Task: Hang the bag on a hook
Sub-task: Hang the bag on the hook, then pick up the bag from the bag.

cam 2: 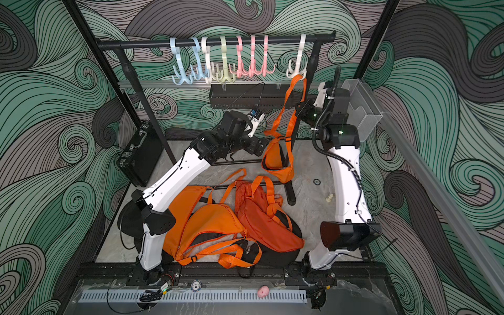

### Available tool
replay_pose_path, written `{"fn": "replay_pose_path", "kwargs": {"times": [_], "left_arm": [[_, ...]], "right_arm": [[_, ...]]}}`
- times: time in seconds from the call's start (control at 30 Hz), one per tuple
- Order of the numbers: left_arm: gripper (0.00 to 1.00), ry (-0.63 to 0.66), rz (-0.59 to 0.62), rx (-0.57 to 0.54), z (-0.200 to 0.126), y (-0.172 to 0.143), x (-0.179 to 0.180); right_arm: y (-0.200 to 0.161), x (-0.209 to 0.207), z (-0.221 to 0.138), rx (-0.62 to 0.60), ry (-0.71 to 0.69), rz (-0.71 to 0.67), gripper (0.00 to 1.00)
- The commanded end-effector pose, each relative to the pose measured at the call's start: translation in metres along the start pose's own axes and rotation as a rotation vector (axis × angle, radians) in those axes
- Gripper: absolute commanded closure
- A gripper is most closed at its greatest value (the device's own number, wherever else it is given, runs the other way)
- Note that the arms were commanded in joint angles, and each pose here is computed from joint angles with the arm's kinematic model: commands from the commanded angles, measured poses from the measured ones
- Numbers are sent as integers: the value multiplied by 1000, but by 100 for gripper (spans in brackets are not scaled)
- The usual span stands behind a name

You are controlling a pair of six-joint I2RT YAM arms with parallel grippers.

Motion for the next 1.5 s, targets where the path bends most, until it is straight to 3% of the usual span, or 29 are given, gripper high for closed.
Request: {"fn": "replay_pose_path", "kwargs": {"times": [0.0, 0.07, 0.2, 0.37, 0.6, 0.73, 0.9, 1.13, 1.3, 1.47], "left_arm": [[1, 5, 13, -43, -42, 9, 2], [1, 14, 11, -36, -56, -1, 6], [1, 34, -14, -17, -79, -31, 17], [1, 84, -36, 39, -110, -72, 34], [1, 205, -21, 44, -151, -131, 65], [2, 278, -7, 54, -155, -160, 80], [1, 353, 13, 48, -152, -190, 93], [1, 396, 45, 17, -151, -212, 102], [2, 371, 45, 39, -149, -217, 99], [1, 360, 50, 37, -148, -216, 98]], "right_arm": [[17, 8, -39, -86, -78, -29, 46], [17, 7, -55, -110, -121, -54, 33], [10, 10, -86, -136, -153, -97, 19], [-41, 30, -108, -30, -76, -188, 18], [-171, 32, -114, 224, 39, -188, 21], [-254, 28, -91, 411, 116, -151, 24], [-314, 41, -50, 545, 187, -111, 25], [-340, 23, 15, 549, 37, -89, 27], [-354, -10, 45, 549, -64, 6, 32], [-361, -8, 70, 549, -43, -29, 36]]}}
Point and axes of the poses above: each gripper's point midway between its finger pads, its own z axis out along the fingers, its own x axis along the line the jaws close on, y = z × x, the point moved 6 cm from there along -z, back along the fingers, and after that the axes turned 10 degrees about -z, right-handed, at the moved point
